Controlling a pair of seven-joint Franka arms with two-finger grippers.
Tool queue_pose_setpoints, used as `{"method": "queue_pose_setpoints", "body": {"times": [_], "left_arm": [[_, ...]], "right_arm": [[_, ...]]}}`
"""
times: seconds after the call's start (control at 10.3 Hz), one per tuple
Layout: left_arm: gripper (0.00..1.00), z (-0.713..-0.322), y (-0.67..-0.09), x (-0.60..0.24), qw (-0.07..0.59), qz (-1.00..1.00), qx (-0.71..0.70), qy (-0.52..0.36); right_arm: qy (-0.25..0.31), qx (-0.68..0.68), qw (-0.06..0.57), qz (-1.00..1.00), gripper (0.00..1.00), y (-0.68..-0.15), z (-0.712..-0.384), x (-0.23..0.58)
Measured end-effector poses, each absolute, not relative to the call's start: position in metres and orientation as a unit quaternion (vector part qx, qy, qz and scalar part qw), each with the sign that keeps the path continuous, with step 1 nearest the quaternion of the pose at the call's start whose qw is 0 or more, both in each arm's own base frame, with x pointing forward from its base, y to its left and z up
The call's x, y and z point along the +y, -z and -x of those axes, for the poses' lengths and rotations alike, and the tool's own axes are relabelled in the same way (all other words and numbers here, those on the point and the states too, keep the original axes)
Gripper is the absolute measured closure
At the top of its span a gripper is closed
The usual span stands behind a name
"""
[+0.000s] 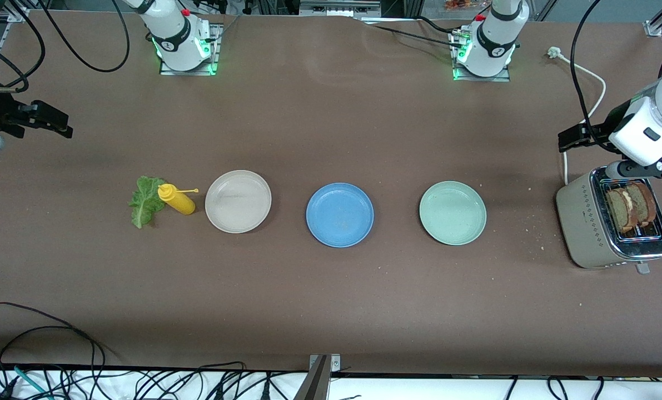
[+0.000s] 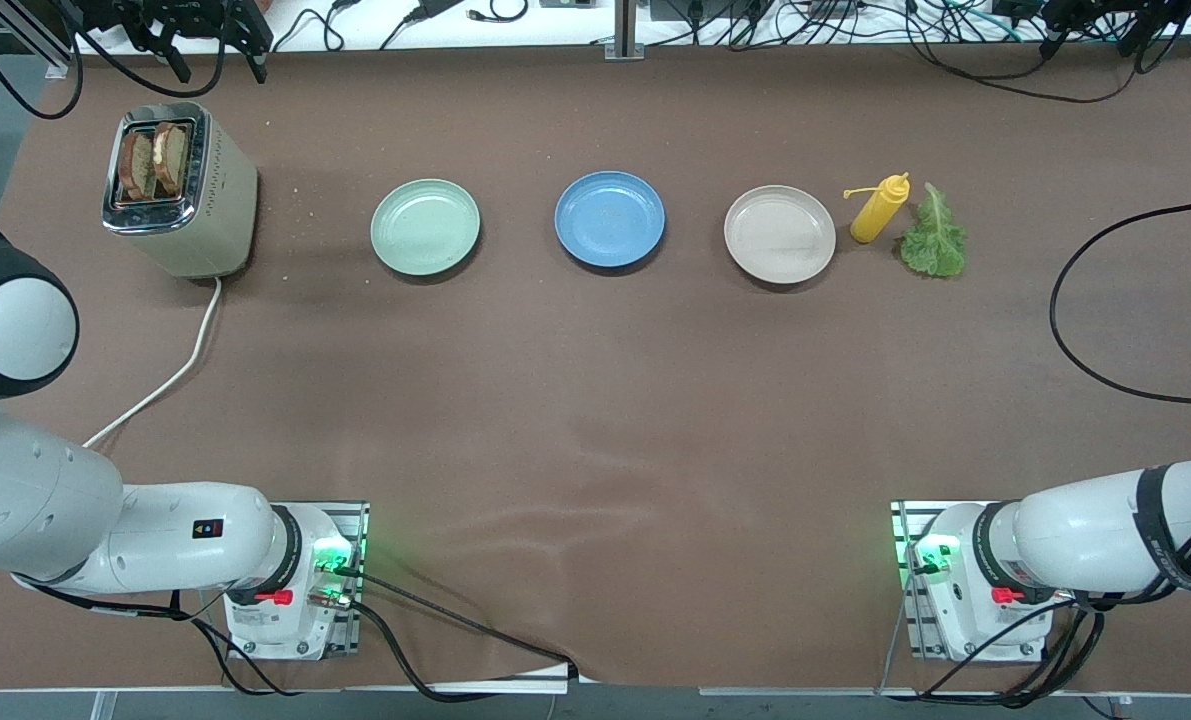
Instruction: Make sandwich in blue plate with both arms
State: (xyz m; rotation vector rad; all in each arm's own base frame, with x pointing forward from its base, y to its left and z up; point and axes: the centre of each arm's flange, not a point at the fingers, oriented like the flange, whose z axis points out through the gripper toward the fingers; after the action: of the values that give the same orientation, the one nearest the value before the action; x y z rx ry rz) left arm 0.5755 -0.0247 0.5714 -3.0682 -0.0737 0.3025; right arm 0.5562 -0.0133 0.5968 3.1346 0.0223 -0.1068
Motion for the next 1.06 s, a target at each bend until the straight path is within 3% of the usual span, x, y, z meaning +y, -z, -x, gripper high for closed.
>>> {"method": "queue_pose_setpoints", "body": {"times": [1.06], "left_arm": [[0.0,-0.575,-0.57,0.006,0.027,0.993,-0.051,-0.106]], "right_arm": [[0.034,0.007,0.003,-0.999,0.0,-0.597,-0.556,-0.013]]}}
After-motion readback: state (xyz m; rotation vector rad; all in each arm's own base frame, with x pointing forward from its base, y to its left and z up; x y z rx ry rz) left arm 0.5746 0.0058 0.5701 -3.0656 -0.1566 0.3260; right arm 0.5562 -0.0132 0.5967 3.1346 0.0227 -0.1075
